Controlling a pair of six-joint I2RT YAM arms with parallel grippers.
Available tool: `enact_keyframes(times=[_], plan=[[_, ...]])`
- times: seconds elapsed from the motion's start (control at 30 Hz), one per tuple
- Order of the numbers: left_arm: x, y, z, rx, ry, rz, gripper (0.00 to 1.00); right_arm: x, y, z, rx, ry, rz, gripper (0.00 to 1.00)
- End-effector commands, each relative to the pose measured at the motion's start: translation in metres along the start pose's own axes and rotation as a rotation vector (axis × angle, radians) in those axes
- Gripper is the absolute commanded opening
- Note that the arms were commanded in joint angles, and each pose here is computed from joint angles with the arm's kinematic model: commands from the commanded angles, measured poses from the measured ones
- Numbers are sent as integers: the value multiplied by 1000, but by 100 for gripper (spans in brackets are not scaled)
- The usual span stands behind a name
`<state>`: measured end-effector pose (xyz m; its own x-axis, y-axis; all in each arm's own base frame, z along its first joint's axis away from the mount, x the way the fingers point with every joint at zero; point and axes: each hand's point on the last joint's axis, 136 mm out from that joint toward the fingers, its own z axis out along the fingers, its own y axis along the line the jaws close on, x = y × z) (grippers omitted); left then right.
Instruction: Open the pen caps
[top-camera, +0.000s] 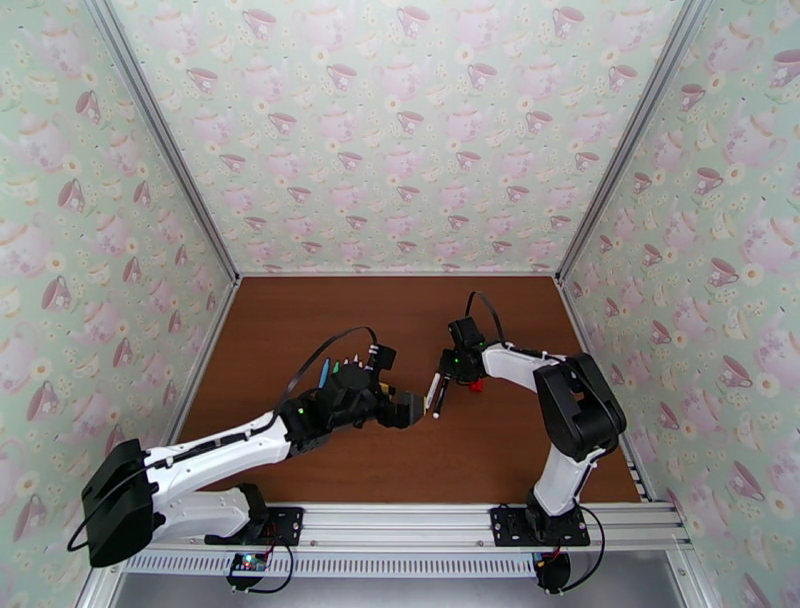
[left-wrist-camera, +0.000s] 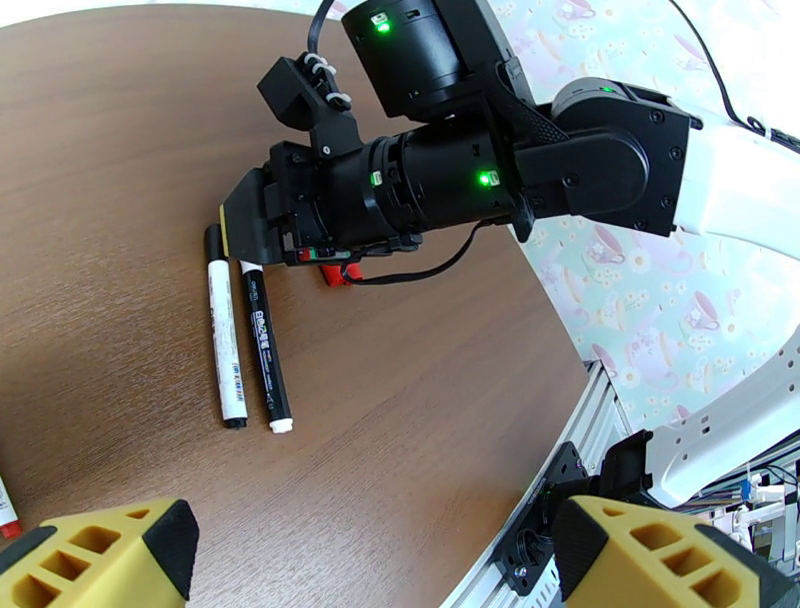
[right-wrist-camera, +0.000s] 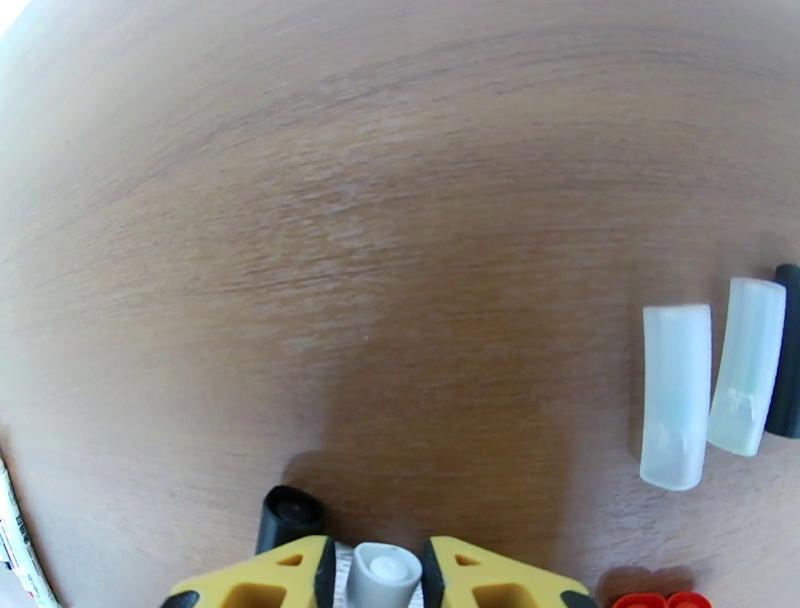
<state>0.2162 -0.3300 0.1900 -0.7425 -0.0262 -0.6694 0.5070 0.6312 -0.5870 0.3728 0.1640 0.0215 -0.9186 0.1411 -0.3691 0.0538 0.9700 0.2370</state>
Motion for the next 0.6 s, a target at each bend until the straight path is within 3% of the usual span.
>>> enact_keyframes(times=[0.0,0.33,0.57], plan=[[2,2,3,-9,-7,-11,100,8,-3,7,37,26,-4,29],[4,2,5,0,-4,-22,100,-6,11,-9,7,-20,4,24],[5,1,7,34,-21,-70,100,-13,20,-51,-42,-85,1,22]])
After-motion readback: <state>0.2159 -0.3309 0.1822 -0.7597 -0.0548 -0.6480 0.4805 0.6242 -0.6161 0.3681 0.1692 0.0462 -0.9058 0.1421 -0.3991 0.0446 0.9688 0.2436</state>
